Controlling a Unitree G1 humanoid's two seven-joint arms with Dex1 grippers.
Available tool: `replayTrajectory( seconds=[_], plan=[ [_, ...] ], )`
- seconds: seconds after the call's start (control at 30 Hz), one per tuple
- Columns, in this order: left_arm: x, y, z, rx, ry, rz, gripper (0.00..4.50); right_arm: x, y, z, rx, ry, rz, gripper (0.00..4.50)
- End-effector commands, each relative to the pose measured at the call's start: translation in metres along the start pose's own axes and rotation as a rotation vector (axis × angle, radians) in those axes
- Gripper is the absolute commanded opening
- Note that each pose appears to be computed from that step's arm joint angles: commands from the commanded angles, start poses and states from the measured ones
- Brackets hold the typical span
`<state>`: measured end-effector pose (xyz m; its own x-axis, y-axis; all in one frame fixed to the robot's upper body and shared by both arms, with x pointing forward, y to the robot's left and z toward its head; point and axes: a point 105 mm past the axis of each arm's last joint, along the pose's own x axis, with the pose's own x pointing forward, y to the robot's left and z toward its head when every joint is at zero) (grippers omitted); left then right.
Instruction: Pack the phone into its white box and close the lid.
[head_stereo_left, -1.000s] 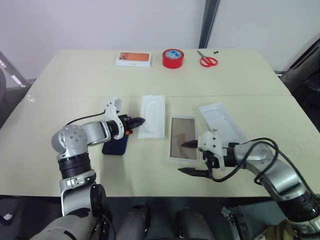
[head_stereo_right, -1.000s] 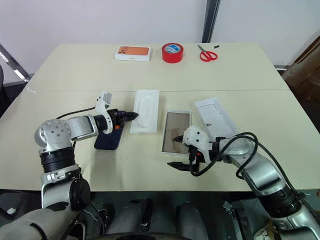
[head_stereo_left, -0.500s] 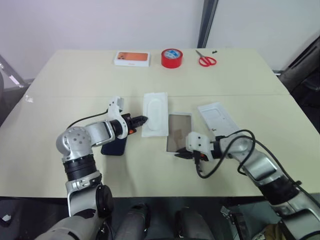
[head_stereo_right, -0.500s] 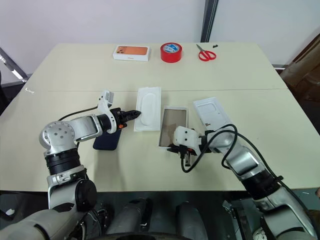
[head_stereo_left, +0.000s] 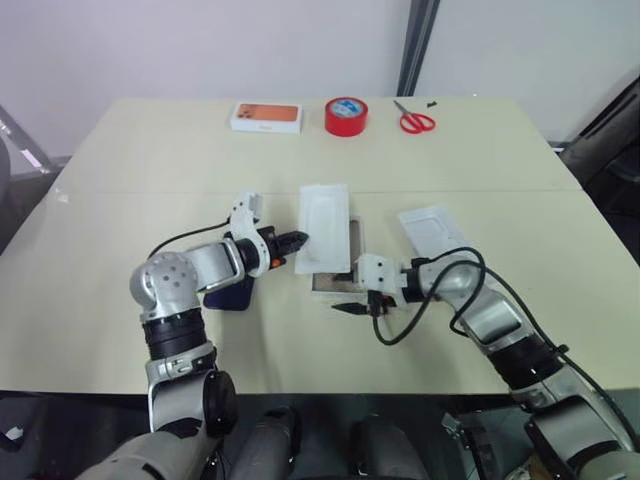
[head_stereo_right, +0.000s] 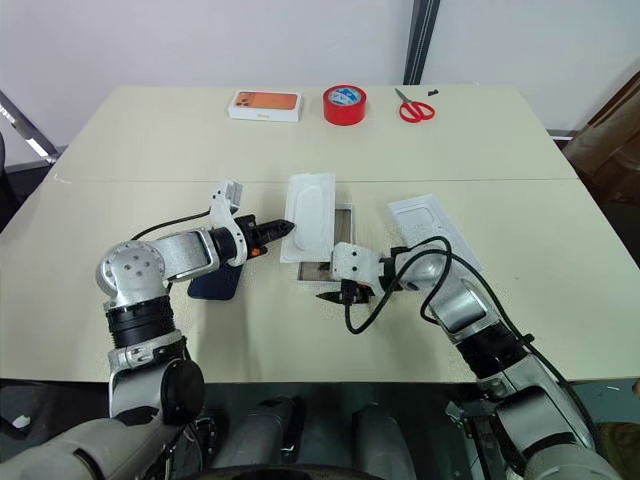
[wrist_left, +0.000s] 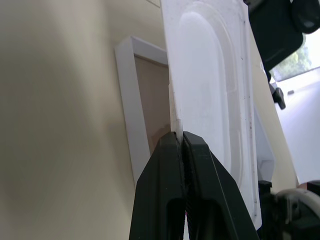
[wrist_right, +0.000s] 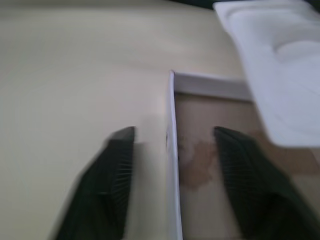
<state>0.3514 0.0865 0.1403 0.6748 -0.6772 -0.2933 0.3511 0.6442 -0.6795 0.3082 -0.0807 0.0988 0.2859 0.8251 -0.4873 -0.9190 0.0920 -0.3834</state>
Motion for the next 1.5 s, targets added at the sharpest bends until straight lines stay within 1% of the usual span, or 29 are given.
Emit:
replayTrajectory(
  seconds=[0.03, 0.13, 0.23, 0.3, 0.4, 0.5, 0.53, 0.57, 0.63, 0.77, 0.9, 0.93, 0.97, 1.03, 1.07, 1.13, 1.17, 1.27, 1.3, 1.4, 1.5],
  plan=[
    [-0.003, -0.008, 0.003, 0.043, -0.023, -0.015, 0.0, -0.028, -0.007, 0.011, 0.005, -0.027, -0.067, 2.43],
    [-0.002, -0.009, -0.001, 0.059, -0.011, -0.015, 0.0, -0.053, -0.002, 0.0, 0.037, 0.028, -0.103, 2.43],
    [0.0, -0.008, -0.007, 0.085, 0.006, 0.006, 0.0, -0.071, -0.008, -0.009, 0.068, 0.059, -0.184, 2.43],
    [0.003, -0.009, -0.009, 0.086, 0.01, 0.008, 0.0, -0.08, -0.015, -0.013, 0.075, 0.067, -0.246, 2.43],
    [0.007, -0.01, -0.012, 0.085, 0.018, 0.008, 0.0, -0.084, -0.023, -0.016, 0.064, 0.075, -0.304, 2.43],
    [0.009, -0.009, -0.013, 0.098, 0.019, 0.019, 1.01, -0.081, -0.027, -0.011, 0.058, 0.055, -0.328, 2.5],
    [0.009, -0.01, -0.013, 0.098, 0.021, 0.015, 1.42, -0.08, -0.028, -0.009, 0.061, 0.043, -0.333, 2.5],
    [0.009, -0.011, -0.012, 0.103, 0.022, 0.014, 2.02, -0.079, -0.029, -0.007, 0.065, 0.035, -0.336, 2.5],
    [0.007, -0.013, -0.011, 0.112, 0.018, 0.009, 2.95, -0.078, -0.031, -0.005, 0.07, 0.021, -0.348, 2.5],
    [0.003, -0.016, -0.007, 0.119, 0.004, -0.011, 2.95, -0.074, -0.039, 0.004, 0.072, -0.025, -0.374, 2.5],
    [-0.007, -0.019, 0.005, 0.155, -0.054, -0.046, 2.95, -0.061, -0.051, 0.026, 0.094, -0.126, -0.391, 2.5],
    [-0.01, -0.018, 0.01, 0.197, -0.076, -0.038, 2.95, -0.055, -0.053, 0.033, 0.103, -0.154, -0.386, 2.5],
    [-0.015, -0.017, 0.017, 0.261, -0.111, -0.03, 2.99, -0.048, -0.055, 0.039, 0.117, -0.183, -0.375, 2.24],
    [-0.022, -0.015, 0.023, 0.367, -0.138, -0.031, 3.0, -0.033, -0.056, 0.047, 0.098, -0.199, -0.358, 1.69],
    [-0.027, -0.012, 0.028, 0.451, -0.159, -0.017, 3.0, -0.024, -0.057, 0.049, 0.074, -0.191, -0.35, 1.2],
    [-0.035, -0.004, 0.028, 0.573, -0.153, -0.007, 3.0, -0.009, -0.059, 0.05, 0.052, -0.17, -0.346, 0.16],
    [-0.042, 0.0, 0.03, 0.656, -0.183, -0.007, 3.0, 0.0, -0.058, 0.05, 0.041, -0.161, -0.331, 0.07],
    [-0.056, 0.011, 0.031, 0.745, -0.198, -0.02, 3.0, 0.02, -0.057, 0.045, -0.017, -0.095, -0.297, 0.07],
    [-0.06, 0.015, 0.033, 0.734, -0.21, -0.021, 3.0, 0.026, -0.058, 0.043, -0.035, -0.068, -0.29, 0.07],
    [-0.065, 0.026, 0.035, 0.774, -0.216, 0.011, 3.0, 0.036, -0.06, 0.039, -0.05, -0.018, -0.264, 0.07],
    [-0.067, 0.03, 0.034, 0.778, -0.221, 0.023, 3.0, 0.04, -0.057, 0.023, -0.078, 0.074, -0.228, 0.07]
  ],
)
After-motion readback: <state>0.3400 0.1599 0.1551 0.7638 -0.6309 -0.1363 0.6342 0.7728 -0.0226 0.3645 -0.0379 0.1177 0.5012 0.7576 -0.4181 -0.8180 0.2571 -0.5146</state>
